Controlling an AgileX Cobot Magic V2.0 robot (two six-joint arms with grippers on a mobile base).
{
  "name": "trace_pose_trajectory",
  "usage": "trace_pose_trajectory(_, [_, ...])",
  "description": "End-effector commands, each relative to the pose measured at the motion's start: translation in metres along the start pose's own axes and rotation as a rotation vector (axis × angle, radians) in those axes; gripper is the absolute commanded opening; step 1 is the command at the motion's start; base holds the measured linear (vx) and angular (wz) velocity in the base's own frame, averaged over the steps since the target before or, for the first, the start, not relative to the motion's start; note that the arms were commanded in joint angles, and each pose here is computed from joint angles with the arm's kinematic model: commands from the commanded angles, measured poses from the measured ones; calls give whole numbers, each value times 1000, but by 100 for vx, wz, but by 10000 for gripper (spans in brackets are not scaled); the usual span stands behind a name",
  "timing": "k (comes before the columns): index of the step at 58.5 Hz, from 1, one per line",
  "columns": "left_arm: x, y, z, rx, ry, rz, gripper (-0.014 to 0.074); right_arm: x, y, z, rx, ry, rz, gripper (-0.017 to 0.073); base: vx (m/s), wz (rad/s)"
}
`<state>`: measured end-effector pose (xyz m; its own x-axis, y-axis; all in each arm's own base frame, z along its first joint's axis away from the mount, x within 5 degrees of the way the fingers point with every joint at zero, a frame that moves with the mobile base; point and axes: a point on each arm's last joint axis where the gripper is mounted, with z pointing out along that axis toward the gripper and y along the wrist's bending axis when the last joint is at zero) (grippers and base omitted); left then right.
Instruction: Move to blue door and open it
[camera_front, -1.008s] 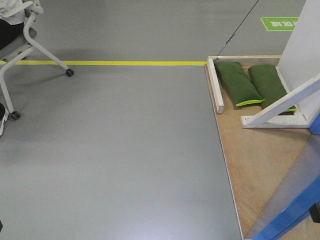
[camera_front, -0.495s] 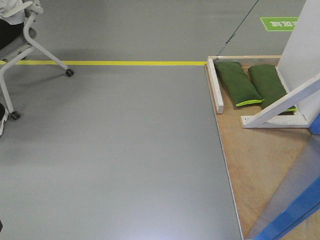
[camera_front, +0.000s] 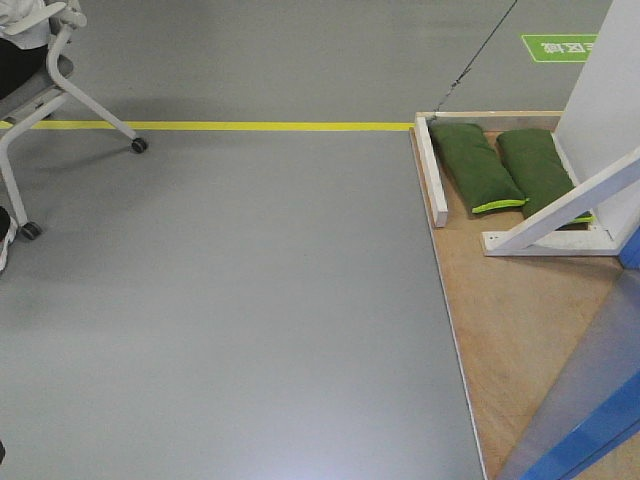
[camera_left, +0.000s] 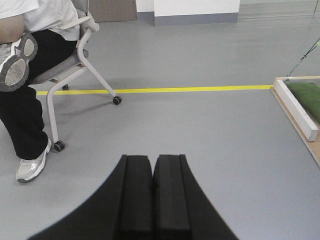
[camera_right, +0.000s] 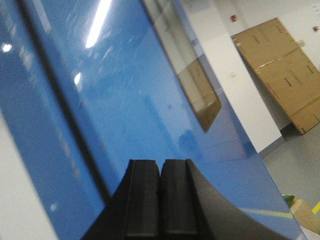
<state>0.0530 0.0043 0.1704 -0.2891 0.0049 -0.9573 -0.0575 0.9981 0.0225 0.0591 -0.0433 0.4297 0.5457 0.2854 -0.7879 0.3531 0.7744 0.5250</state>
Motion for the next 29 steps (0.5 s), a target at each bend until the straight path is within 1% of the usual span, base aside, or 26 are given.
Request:
trace_pose_trajectory(1, [-18,0,-5,5,-129,-4,71,-25,2,12,44,-157,161,-4,0,0])
trace_pose_trajectory(7, [-18,0,-5,5,-129,-4,71,-30,-6,29,106,-188,310,-4,0,0])
trace_pose_trajectory(11, [-18,0,-5,5,-129,-4,71,-28,-13,45,138,-178,433,-4,0,0])
trace_pose_trajectory(16, [-18,0,-5,5,-129,-4,71,-25,-19,61,157,-154,541,-4,0,0])
trace_pose_trajectory(17, [-18,0,-5,5,-129,-4,71,-26,-20,64,158,-155,572,-4,0,0])
trace_pose_trajectory(20, [-18,0,-5,5,-129,-4,71,-23,-24,76,172,-129,641,-4,0,0])
trace_pose_trajectory(24, [-18,0,-5,5,-129,-4,71,-21,-27,91,182,-108,724,-4,0,0])
trace_pose_trajectory(29, [-18,0,-5,5,-129,-4,71,-18,-30,107,187,-73,794,-4,0,0])
